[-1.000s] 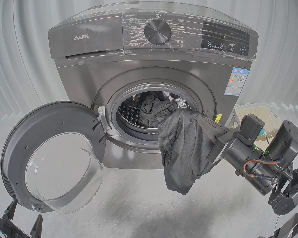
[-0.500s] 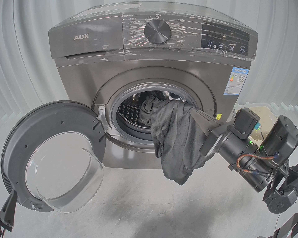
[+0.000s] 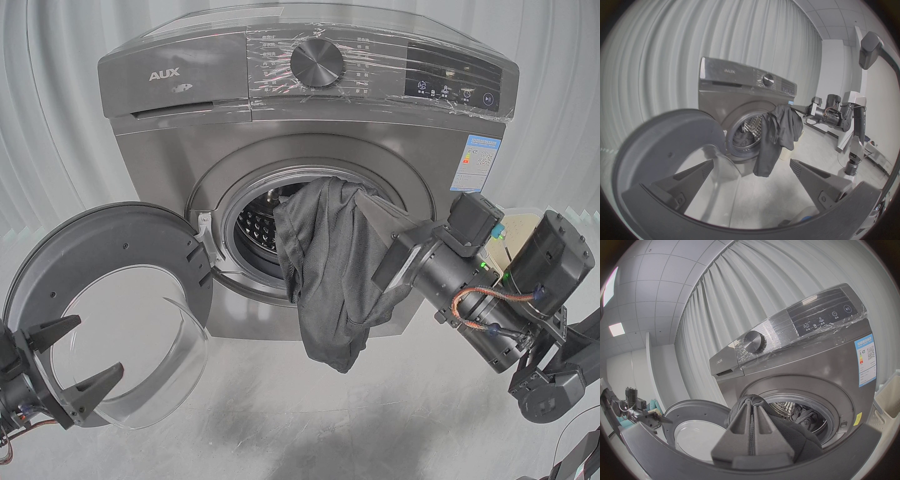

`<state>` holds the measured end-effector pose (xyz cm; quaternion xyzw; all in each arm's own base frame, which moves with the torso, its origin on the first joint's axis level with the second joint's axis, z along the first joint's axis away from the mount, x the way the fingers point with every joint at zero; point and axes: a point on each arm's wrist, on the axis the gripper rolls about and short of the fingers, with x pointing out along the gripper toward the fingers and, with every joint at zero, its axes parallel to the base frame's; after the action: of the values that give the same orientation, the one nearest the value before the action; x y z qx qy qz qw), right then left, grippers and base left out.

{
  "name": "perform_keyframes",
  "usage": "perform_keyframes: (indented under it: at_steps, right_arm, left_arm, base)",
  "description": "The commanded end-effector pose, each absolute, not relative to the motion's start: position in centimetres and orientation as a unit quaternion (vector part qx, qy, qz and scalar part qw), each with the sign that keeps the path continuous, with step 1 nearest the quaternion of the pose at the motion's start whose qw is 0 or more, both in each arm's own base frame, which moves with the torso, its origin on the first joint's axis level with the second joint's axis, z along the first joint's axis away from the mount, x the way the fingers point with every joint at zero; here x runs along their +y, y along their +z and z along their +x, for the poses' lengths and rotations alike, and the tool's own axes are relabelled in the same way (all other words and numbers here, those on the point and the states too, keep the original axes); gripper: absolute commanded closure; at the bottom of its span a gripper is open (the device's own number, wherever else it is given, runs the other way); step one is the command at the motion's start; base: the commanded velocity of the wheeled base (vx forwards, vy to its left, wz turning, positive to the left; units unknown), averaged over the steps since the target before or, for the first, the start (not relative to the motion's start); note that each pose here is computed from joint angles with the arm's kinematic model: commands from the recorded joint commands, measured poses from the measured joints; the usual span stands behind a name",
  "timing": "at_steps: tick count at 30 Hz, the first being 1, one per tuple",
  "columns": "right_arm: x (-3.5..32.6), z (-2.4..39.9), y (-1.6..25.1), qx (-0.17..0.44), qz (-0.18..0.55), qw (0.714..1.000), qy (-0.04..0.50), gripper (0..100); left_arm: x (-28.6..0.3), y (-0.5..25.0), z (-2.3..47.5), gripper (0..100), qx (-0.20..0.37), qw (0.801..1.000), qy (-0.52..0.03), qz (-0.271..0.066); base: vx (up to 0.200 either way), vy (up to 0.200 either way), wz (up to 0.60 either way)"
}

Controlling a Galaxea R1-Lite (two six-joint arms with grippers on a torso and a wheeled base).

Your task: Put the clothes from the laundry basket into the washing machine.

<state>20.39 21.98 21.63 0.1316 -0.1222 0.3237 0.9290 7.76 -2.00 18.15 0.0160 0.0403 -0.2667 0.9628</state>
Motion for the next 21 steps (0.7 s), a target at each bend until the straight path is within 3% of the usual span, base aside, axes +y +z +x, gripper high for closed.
perform_keyframes:
  at_steps: [1, 10, 15, 21]
  right_arm:
    - [23.1, 21.2, 21.2, -0.119, 0.13, 0.928, 0.329, 100]
    - [23.5, 21.0, 20.8, -0.114, 0.13, 0.928, 0.33, 100]
    - [23.5, 21.0, 20.8, -0.113, 0.129, 0.928, 0.329, 100]
    - [23.5, 21.0, 20.9, -0.115, 0.131, 0.928, 0.33, 100]
  left_arm:
    - [-3.5, 17.2, 11.2, 0, 0.1, 0.946, -0.309, 0.014]
    - [-6.7, 16.0, 16.1, 0, 0.112, 0.937, -0.329, 0.019]
    - [-8.4, 16.5, 18.2, 0, 0.089, 0.94, -0.328, 0.022]
    - [-10.6, 16.7, 18.7, 0, 0.093, 0.93, -0.355, 0.015]
  base:
    - [0.0, 0.0, 0.0]
    - [0.0, 0.0, 0.0]
    - [0.0, 0.0, 0.0]
    - [0.0, 0.0, 0.0]
